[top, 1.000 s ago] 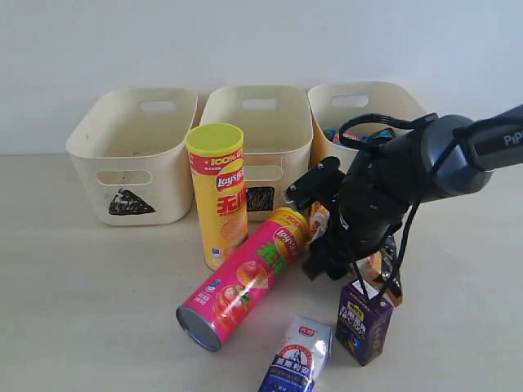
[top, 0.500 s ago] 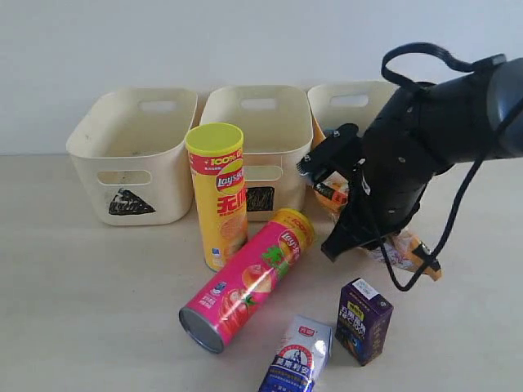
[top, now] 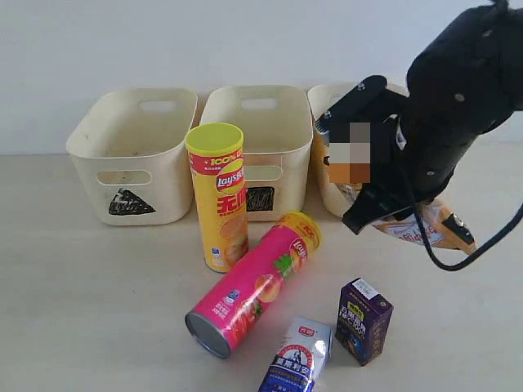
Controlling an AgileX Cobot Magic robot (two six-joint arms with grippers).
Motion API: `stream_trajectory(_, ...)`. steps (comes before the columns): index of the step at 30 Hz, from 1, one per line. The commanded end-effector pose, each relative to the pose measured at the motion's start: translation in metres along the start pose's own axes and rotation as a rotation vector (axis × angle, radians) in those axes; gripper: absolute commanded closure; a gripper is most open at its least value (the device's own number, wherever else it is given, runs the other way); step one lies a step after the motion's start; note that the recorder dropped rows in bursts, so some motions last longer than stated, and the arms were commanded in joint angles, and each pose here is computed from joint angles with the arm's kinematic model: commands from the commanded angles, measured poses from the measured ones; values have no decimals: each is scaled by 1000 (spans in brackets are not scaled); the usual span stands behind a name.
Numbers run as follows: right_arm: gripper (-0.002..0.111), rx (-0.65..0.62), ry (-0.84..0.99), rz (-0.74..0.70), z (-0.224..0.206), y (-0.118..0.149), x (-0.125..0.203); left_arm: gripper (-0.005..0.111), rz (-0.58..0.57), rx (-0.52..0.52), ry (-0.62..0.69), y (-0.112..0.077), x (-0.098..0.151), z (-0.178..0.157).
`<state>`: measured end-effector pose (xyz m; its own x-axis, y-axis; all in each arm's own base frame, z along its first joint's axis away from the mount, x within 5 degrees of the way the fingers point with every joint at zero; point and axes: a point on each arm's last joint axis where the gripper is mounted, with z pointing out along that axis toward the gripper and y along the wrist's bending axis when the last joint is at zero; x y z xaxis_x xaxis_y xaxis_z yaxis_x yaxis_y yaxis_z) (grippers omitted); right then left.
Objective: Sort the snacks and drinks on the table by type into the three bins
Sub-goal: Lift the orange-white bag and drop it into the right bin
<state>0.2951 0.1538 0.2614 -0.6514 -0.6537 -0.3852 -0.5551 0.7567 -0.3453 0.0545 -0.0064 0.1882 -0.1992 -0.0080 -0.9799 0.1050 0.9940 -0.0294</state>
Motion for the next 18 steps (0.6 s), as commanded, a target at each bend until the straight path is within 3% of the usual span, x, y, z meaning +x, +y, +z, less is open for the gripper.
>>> stream_trajectory(1, 108, -12, -85, 5, -36, -7, 2, 103, -12, -1, -9, 0, 0, 0)
stream_trajectory(10, 108, 44, -308, 29, -73, -21, -4, 103, -12, -1, -9, 0, 0, 0)
stream_trajectory(18, 108, 65, -526, 218, -64, -53, -25, 103, -12, -1, -9, 0, 0, 0)
